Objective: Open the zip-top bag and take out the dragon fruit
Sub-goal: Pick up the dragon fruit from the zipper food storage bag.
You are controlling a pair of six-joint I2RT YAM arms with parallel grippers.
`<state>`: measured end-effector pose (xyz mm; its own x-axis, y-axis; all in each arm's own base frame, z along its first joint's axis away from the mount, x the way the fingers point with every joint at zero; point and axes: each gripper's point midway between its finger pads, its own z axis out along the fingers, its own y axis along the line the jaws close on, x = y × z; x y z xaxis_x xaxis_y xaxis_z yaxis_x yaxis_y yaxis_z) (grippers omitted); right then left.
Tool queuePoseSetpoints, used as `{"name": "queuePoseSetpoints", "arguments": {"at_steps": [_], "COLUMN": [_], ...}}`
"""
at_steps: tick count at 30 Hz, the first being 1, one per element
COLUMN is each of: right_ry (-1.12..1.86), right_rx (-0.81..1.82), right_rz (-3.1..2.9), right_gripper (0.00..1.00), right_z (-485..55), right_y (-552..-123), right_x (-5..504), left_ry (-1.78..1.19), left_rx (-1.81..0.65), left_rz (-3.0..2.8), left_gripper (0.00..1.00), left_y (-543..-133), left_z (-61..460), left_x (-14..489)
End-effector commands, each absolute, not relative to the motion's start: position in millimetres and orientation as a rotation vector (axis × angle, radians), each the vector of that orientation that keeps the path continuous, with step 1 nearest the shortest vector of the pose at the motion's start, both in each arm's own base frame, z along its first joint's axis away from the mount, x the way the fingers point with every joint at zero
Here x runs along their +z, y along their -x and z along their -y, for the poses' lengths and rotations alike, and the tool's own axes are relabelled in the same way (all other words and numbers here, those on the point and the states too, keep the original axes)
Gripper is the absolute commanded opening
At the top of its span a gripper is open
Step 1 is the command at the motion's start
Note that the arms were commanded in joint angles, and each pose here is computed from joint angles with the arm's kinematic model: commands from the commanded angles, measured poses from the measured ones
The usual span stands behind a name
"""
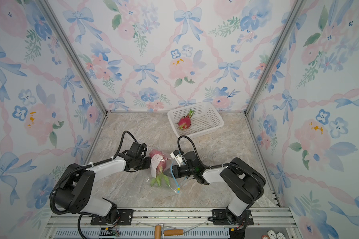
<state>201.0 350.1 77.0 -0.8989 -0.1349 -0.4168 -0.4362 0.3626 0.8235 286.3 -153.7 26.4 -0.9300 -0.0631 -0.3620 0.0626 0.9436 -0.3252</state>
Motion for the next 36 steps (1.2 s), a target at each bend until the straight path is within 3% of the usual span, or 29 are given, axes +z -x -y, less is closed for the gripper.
{"name": "queuePoseSetpoints", "arguments": {"at_steps": [1,13,25,28,32,36], "right_ry": [0.477,0.617,0.639,0.603,0.583,0.609], "right_rx": [1.519,1.481,1.451,1.399,1.373,1.330], "right_rz": [-2.393,-2.528,-2.534,-2.543,-2.525,-2.538], "right_gripper": [0.35,0.44,0.42,0.33,0.14,0.06], "right_z": [-350,-344,-368,-366,-361,-348], "right_y": [-201,-165,-168,-174,-177,-174], "right_x": [66,43,34,29,34,42], "left_ry": [0.010,0.011,0.012,0.007,0.008,0.024], "left_rx": [-0.504,-0.508,-0.529,-0.532,-0.518,-0.471], "left_rz": [-2.715,-2.713,-2.717,-2.720,-2.714,-2.704], "left_gripper": [0.00,0.00,0.00,0.00,0.00,0.00], "left_y": [-281,-282,-277,-275,-276,-283], "left_z": [156,156,160,161,158,145], "left_x": [28,28,27,26,26,30]}}
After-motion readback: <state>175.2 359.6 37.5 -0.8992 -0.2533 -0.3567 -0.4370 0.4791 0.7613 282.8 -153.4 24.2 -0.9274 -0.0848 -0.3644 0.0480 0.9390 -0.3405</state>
